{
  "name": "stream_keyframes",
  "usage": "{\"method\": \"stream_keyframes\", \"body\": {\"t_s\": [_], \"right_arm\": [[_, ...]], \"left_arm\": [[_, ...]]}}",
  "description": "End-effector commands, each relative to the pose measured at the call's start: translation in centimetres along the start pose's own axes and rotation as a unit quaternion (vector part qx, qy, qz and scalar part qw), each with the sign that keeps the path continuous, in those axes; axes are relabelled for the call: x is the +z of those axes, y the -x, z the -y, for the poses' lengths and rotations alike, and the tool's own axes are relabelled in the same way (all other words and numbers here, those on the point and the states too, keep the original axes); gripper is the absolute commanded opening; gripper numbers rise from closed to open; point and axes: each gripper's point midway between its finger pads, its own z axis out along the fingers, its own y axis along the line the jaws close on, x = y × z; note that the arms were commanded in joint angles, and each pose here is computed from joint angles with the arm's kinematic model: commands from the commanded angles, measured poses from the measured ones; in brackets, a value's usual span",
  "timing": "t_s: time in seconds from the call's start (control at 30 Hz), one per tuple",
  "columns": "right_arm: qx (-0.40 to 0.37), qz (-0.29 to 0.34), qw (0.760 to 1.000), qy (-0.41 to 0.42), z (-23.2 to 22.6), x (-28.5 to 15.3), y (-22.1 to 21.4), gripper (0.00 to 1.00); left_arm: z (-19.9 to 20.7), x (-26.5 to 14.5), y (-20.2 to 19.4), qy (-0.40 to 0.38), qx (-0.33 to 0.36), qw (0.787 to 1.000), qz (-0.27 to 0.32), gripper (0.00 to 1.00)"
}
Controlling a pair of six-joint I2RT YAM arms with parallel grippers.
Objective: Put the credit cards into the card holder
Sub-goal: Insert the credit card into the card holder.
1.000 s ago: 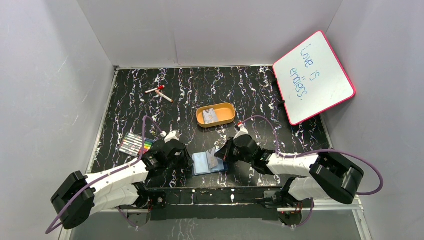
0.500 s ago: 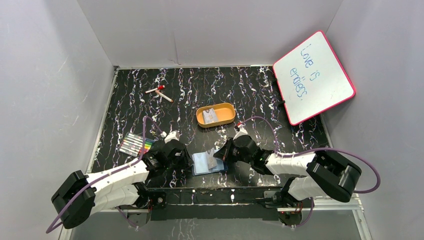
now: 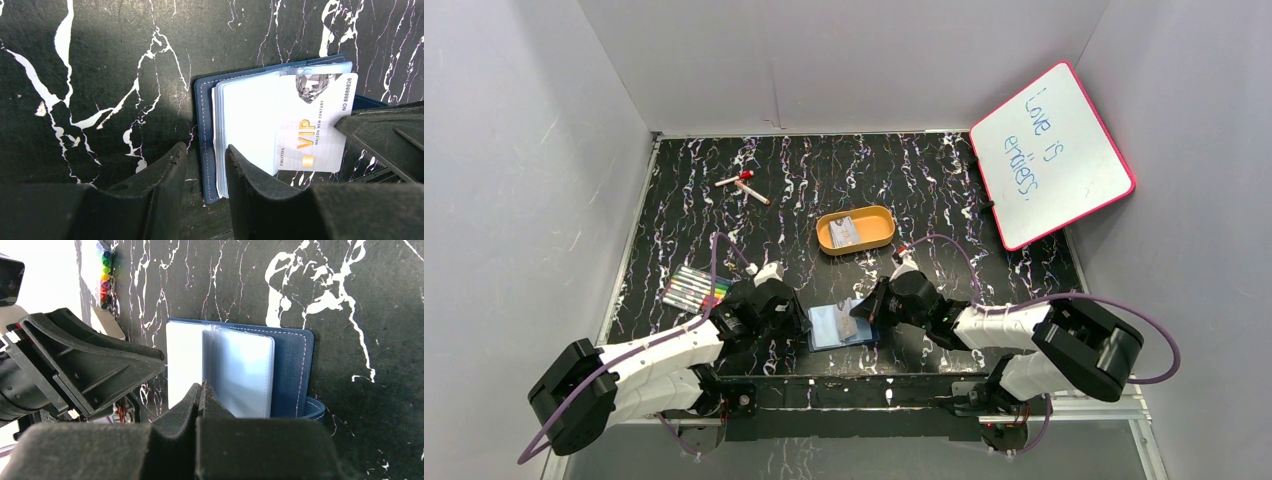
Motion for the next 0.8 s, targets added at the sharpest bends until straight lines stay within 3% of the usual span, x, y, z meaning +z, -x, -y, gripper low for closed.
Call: {"method": "stream_keyframes", "body": {"t_s": [0.0,0.47,0.77], "right_arm": [[0.006,0.003,1.0,0.023,-1.0,0.2,0.2,0.0],[0.02,-0.012,1.0,0.02,-0.2,0.6,-1.1,0.0],[0.019,-0.018,1.0,0.014,0.4,0.4,-1.6,0.0]], "left_arm": [[-0.2,0.1,-0.1,0.001,-0.002,1.0,0.003,0.32],[-0.1,0.6,-0.3,-0.001,-0.004,1.0,-0.003,0.3],[-0.8,1.0,-0.5,0.014,-0.015,1.0,-0.002,0.18]]}}
